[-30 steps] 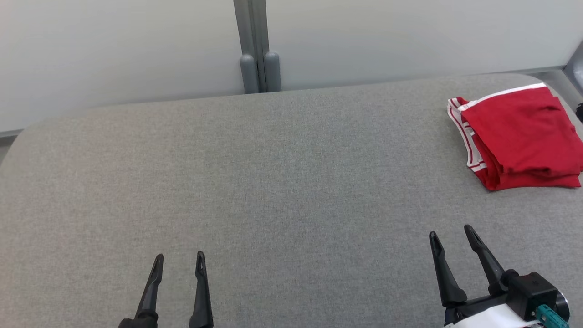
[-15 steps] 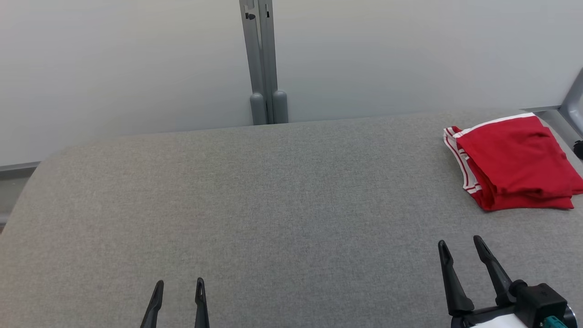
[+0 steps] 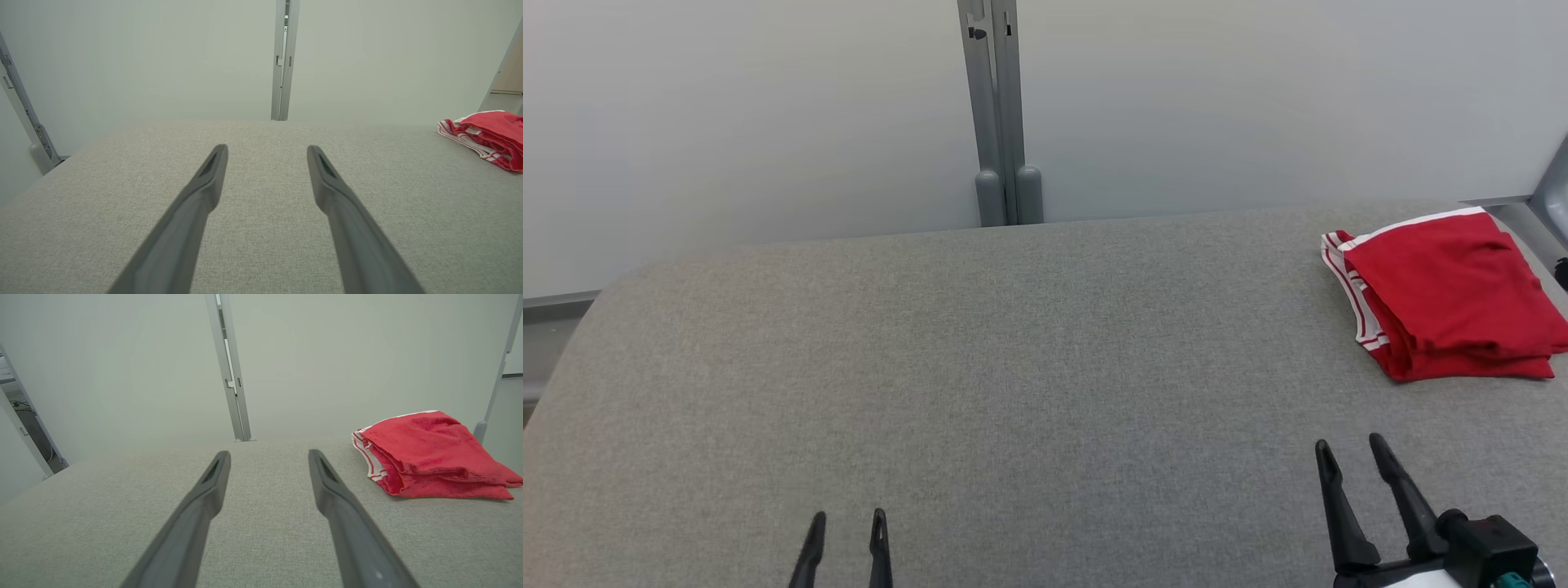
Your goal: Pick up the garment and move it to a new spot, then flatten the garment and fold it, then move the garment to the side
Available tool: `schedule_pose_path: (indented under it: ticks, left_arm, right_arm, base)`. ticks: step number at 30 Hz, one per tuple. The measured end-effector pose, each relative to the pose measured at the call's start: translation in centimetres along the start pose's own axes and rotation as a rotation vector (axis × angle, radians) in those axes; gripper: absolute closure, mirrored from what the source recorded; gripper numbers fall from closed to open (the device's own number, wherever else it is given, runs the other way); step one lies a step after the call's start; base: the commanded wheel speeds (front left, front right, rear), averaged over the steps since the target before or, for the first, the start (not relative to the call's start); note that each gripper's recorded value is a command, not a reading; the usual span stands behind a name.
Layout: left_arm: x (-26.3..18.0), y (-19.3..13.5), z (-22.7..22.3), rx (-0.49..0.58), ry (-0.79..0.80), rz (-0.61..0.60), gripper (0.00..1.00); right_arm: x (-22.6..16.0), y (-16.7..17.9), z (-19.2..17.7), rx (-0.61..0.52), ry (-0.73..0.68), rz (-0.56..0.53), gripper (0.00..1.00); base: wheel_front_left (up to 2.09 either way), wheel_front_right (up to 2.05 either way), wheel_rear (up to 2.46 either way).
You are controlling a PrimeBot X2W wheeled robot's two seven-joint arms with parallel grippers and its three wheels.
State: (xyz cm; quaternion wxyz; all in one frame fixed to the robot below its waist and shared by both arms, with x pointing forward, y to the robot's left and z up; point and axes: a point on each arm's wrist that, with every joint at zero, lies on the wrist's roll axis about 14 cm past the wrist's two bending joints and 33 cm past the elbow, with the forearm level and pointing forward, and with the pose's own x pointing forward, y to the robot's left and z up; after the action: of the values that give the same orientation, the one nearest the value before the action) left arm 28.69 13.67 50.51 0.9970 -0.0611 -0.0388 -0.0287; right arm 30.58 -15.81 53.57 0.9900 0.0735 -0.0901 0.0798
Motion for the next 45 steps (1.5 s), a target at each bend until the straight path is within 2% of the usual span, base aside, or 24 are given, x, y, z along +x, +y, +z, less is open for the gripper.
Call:
schedule_pose_path:
  ticks: [3, 21, 45]
  left_arm:
    - [-0.2, -0.1, -0.7, -0.002, 0.024, -0.001, 1.0]
    - [1.3, 1.9, -2.1, -0.329, 0.101, 0.072, 1.0]
    - [3.9, 3.6, -2.2, -0.678, 0.124, 0.119, 1.0]
  right_arm:
    - [-0.3, -0.1, -0.9, 0.01, 0.029, -0.006, 1.0]
    - [0.8, -2.0, -2.0, 0.326, 0.064, -0.106, 1.0]
    - [2.5, -3.7, -2.6, 0.661, 0.069, -0.19, 1.0]
  base:
    - [0.0, 0.0, 0.0]
    - [0.0, 0.0, 0.0]
    - [0.0, 0.0, 0.0]
